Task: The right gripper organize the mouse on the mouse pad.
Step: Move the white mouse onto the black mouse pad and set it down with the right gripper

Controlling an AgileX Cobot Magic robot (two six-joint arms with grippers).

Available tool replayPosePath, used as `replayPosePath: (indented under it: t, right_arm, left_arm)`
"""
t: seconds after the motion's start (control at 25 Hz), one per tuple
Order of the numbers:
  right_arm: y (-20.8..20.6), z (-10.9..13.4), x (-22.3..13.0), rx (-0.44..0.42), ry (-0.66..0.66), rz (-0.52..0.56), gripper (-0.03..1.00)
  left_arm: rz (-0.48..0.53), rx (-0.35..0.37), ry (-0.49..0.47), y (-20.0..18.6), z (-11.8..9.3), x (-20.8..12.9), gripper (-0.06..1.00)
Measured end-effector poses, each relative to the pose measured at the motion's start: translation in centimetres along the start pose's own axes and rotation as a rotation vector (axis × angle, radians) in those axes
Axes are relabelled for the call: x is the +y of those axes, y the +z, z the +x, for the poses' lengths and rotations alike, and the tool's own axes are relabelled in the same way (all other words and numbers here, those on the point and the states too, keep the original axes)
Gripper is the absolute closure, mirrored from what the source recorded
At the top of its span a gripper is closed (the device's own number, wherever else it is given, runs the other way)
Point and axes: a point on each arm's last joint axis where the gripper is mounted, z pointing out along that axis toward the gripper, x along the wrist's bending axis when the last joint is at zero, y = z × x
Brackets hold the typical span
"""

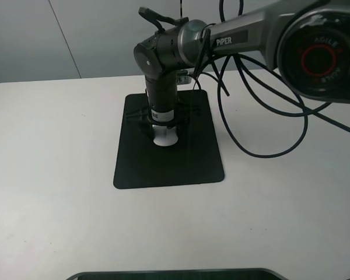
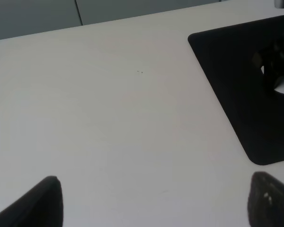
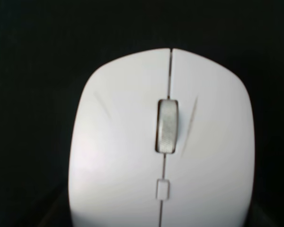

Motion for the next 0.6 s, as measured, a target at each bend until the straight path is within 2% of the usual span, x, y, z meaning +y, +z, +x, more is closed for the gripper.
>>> replayPosePath:
  t: [0.48, 0.6]
  right_arm:
    - [0.51, -0.09, -0.16, -0.014, -0.017, 0.017, 0.49]
    - [0.50, -0.03, -0.21, -0.014, -0.031, 0.017, 0.39]
  left_arm:
    - [0.000, 0.000, 0.000, 0.00, 0.00, 0.00, 0.20]
    - [0.000, 0.000, 0.000, 0.00, 0.00, 0.00, 0.20]
